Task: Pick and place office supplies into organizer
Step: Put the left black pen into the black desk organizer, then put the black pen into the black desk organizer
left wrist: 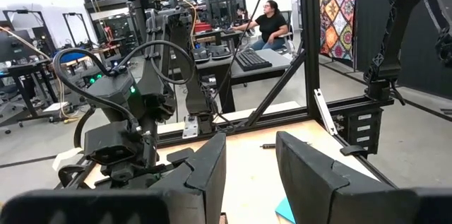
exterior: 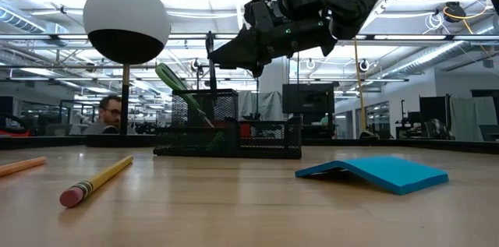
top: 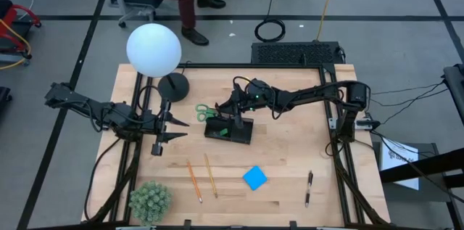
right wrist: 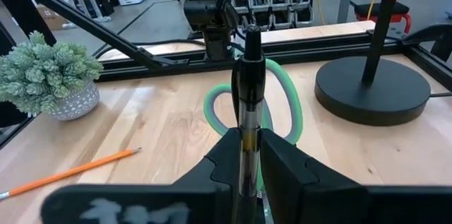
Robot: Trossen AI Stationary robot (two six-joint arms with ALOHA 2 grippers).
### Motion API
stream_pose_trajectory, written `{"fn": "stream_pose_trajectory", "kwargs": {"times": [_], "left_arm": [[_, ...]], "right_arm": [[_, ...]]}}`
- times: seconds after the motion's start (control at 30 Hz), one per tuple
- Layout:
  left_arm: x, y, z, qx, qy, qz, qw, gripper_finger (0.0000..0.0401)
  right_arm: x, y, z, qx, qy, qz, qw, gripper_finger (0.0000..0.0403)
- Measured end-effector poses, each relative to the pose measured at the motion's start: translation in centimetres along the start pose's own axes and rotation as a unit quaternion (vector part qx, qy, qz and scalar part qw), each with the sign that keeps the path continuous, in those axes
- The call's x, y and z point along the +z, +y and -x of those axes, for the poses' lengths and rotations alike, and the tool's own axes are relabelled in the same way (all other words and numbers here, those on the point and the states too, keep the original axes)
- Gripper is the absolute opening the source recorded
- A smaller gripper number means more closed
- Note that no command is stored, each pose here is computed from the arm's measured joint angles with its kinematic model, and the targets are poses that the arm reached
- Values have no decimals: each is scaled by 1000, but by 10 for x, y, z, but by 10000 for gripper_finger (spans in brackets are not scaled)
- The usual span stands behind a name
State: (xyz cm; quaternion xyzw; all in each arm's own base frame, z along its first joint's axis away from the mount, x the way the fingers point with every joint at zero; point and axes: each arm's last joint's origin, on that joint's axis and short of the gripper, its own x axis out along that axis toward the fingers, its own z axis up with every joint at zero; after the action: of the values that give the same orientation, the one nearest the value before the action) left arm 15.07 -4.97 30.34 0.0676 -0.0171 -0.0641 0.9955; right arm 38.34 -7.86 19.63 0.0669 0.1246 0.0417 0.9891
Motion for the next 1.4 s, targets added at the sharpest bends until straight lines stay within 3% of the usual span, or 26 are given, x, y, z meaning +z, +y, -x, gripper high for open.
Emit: {"fn": "stream_pose_trajectory", "kwargs": {"times": [0.6,1.0,1.4], "left_arm": [[0,0,0,0,0,2,1000,131],[0,0,0,0,0,0,1000,131],[0,0,0,-1,1,-5,1000,131]], "right_arm": [[-2,0,0,0,9,-13,1000,144],[17,7,15,1,8,-12,1000,145],[40,32,41,19,38,15,999,146]]}}
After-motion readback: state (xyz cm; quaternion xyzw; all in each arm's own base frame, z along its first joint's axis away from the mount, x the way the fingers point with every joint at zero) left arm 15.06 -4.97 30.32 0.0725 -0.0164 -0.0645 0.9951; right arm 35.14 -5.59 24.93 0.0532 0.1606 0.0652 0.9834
